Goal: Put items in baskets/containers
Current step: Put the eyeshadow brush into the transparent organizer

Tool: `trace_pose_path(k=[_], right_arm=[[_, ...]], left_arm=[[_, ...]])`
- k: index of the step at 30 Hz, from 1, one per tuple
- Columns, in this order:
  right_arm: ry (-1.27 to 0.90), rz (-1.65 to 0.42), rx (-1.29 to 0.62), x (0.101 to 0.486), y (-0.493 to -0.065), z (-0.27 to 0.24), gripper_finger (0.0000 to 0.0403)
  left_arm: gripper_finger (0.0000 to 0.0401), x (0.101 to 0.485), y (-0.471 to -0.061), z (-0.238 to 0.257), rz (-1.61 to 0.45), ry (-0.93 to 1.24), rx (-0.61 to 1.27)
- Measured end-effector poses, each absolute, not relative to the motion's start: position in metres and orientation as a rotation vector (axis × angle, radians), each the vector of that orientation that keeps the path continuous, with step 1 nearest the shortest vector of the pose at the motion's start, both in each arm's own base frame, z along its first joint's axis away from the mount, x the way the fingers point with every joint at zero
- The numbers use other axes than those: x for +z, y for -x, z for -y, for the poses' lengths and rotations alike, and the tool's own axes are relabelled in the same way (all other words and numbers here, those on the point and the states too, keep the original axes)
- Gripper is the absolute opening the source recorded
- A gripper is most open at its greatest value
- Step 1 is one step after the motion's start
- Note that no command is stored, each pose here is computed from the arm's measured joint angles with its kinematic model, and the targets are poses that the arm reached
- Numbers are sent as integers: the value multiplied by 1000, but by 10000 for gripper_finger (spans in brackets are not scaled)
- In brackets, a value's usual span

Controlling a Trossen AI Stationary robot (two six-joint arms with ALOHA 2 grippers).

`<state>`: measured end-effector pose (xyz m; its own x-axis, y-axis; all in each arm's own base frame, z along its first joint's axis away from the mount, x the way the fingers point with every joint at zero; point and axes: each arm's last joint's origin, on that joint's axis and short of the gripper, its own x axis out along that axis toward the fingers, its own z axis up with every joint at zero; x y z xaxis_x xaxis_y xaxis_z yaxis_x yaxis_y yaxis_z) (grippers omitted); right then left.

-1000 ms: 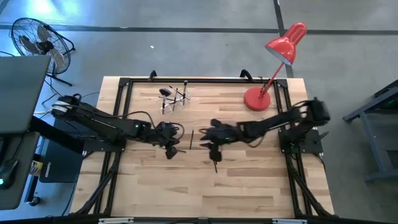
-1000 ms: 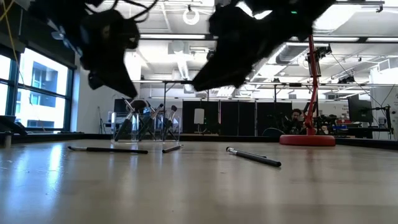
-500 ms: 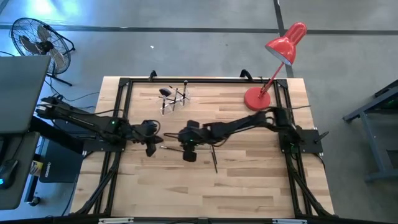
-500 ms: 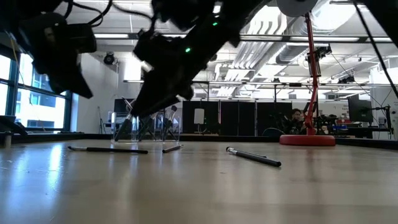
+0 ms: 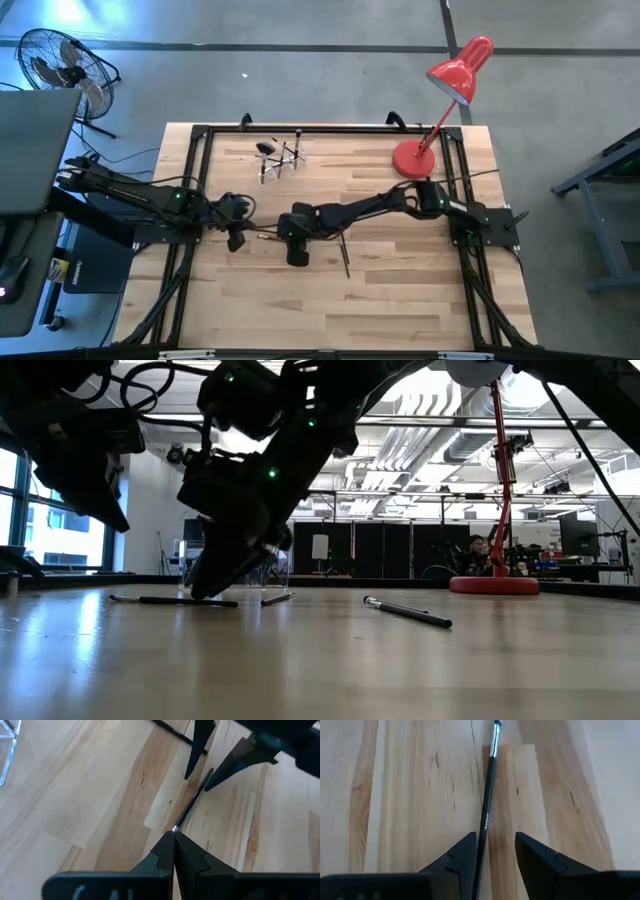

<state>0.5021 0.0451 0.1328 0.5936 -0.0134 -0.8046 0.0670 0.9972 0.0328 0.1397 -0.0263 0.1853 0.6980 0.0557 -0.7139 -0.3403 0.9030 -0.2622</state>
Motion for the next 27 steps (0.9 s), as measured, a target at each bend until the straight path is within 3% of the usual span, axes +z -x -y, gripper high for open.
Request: trace_pose_path(k=[9,20,27], right_arm=[[-88,-972,-73,131,-499,-47,119],[-71,-1083,-90,120,-492,-45,13],[-73,-1107,-111,118,-489,-45,5]], left_arm=[[0,186,-140,26,-768,387,223],[1,186,-141,27,-758,397,224],[26,185,-143,27,-762,384,230]])
